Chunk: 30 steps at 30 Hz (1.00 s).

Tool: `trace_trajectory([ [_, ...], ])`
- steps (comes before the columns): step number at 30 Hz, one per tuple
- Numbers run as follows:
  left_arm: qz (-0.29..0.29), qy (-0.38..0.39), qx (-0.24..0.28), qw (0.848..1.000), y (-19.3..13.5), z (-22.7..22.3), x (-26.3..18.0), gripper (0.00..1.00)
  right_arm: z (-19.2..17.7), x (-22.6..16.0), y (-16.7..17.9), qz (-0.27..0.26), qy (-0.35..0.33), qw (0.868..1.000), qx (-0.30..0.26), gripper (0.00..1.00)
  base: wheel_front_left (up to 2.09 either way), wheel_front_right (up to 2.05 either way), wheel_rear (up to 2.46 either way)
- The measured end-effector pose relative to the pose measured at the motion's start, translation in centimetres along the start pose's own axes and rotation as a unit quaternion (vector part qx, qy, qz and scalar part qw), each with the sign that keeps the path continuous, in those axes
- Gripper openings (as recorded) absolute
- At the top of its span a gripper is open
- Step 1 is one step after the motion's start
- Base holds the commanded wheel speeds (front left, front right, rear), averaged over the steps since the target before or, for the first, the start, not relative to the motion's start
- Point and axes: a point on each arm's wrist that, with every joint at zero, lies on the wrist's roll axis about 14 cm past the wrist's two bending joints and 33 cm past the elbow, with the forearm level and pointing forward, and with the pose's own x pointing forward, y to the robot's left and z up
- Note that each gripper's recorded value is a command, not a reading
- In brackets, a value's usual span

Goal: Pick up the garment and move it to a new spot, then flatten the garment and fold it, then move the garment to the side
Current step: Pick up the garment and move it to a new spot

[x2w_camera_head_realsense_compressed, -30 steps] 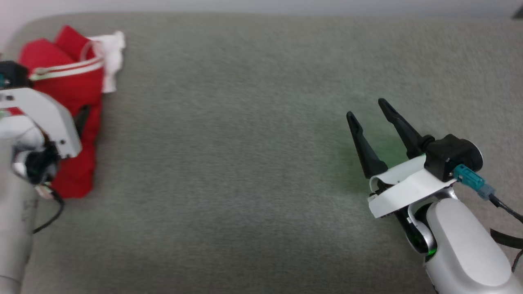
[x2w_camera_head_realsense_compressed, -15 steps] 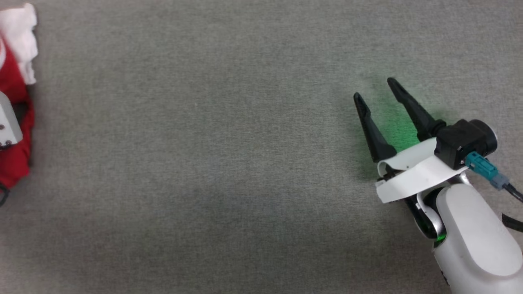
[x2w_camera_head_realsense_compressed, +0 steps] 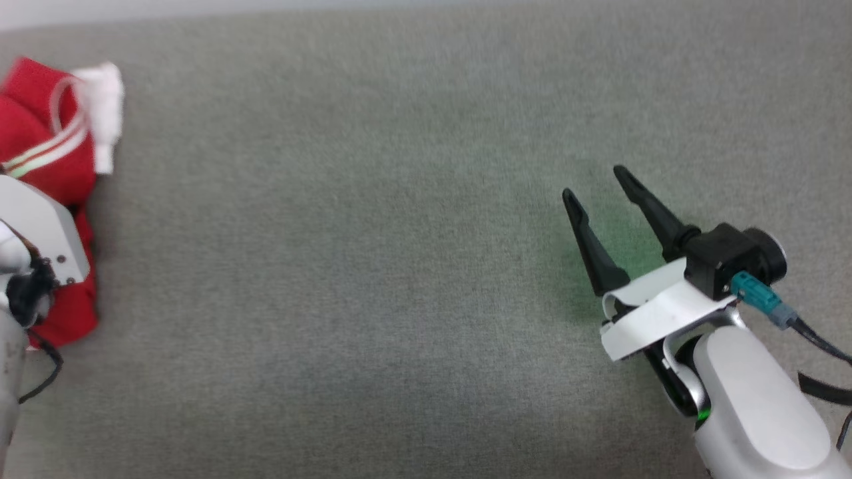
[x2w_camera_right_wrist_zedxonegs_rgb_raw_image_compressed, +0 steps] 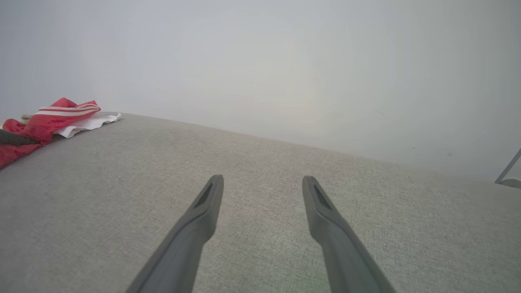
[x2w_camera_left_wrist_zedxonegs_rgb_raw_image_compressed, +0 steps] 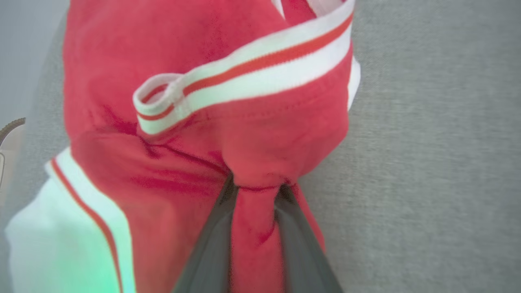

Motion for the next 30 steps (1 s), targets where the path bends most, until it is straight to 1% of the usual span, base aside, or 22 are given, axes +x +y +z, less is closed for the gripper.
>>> trace_trajectory([
  [3,-0.010,-0.045,-0.011,0.999,-0.1,2.3,-2.0,0.00,1.0,-0.6,0.7,0.001,-0.009,1.000,0.002,1.00,0.00,0.00,0.00],
  [5,-0.027,-0.081,-0.020,0.996,-0.9,4.3,-3.4,0.00,1.8,-1.0,1.2,0.003,-0.016,1.000,0.003,1.00,0.00,0.00,0.00],
  [7,-0.061,-0.117,-0.041,0.990,-2.9,6.3,-4.8,0.00,2.7,-1.3,1.4,0.000,-0.027,1.000,0.004,1.00,0.00,0.00,0.00],
  [8,-0.078,-0.129,-0.043,0.988,-3.9,7.1,-5.5,0.00,3.0,-1.5,1.3,-0.003,-0.031,1.000,0.005,1.00,0.00,0.00,0.00],
  [10,-0.111,-0.157,-0.043,0.980,-5.9,8.8,-6.9,0.00,3.9,-1.5,1.4,-0.006,-0.042,0.999,0.007,1.00,0.00,0.00,0.00],
  [12,-0.138,-0.165,-0.031,0.976,-7.5,9.4,-8.0,0.00,4.5,-1.6,1.4,-0.010,-0.051,0.999,0.010,1.00,0.00,0.00,0.00],
  [13,-0.152,-0.168,-0.034,0.973,-8.3,9.6,-8.4,0.00,4.7,-1.7,1.3,-0.013,-0.053,0.998,0.011,1.00,0.00,0.00,0.00],
  [17,-0.229,-0.161,-0.030,0.960,-13.5,10.0,-9.8,0.00,5.1,-2.4,0.4,-0.032,-0.060,0.998,0.015,1.00,0.00,0.00,0.00],
  [22,-0.323,-0.125,0.005,0.938,-20.8,8.7,-11.5,0.00,5.7,-3.7,-1.7,-0.070,-0.070,0.995,0.019,1.00,0.00,0.00,0.00],
  [26,-0.398,-0.102,0.030,0.911,-26.5,8.0,-13.6,0.00,6.1,-5.0,-3.9,-0.107,-0.078,0.991,0.025,1.00,0.00,0.00,0.00],
  [30,-0.469,-0.057,0.030,0.881,-32.3,6.3,-15.6,0.00,5.6,-6.7,-6.3,-0.151,-0.076,0.985,0.033,1.00,0.00,0.00,0.00],
])
